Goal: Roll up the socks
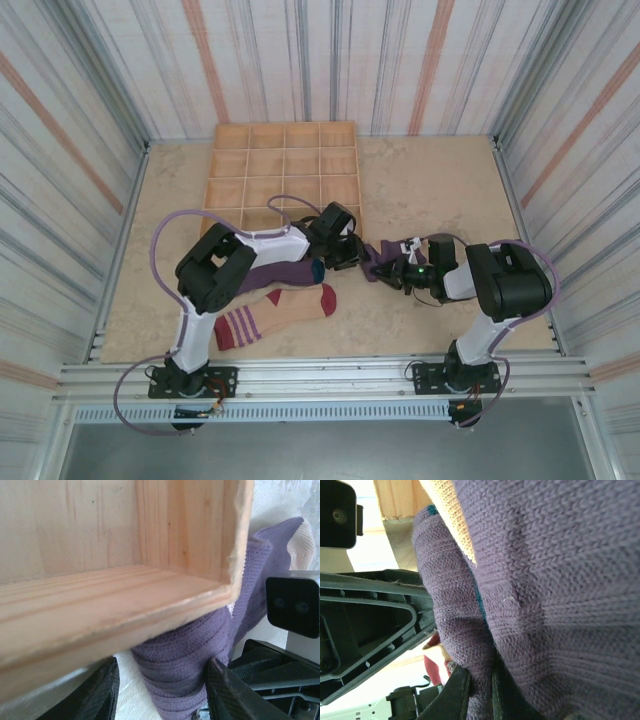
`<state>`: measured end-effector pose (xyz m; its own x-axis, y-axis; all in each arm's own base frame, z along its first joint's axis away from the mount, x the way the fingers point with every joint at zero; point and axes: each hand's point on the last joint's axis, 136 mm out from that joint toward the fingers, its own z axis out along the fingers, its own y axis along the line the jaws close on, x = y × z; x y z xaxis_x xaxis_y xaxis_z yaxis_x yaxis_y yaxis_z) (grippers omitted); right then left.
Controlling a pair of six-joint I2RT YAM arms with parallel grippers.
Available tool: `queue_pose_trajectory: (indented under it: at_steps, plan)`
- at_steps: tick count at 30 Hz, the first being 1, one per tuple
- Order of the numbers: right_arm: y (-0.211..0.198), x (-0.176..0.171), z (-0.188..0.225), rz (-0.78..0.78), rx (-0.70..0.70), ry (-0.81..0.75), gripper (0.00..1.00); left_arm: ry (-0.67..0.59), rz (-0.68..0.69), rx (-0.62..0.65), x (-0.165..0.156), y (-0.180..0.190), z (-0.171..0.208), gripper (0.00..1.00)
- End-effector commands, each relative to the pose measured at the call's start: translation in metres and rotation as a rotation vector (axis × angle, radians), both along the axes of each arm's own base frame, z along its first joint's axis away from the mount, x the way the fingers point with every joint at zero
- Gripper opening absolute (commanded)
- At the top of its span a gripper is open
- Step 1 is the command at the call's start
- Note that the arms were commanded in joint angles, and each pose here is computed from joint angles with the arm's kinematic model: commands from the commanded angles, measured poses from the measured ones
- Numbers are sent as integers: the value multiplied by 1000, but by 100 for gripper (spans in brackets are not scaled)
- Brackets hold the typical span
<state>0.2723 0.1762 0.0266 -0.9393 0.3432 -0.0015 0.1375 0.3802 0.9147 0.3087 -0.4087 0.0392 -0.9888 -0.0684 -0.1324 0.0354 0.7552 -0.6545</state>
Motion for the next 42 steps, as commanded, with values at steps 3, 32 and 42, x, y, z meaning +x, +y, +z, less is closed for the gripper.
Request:
queue_pose_trajectory:
  at_steps: [3,32,42]
  plan:
    - [-6,-21,-23,-29,-40,174,0,20,22,65,5,4,-24,33]
    - [38,-46,81,221,-1122,-798,65,112,37,150,-30,65,9,0]
    - [80,-36,49,329,-1359,-924,62,121,28,143,-29,62,8,0]
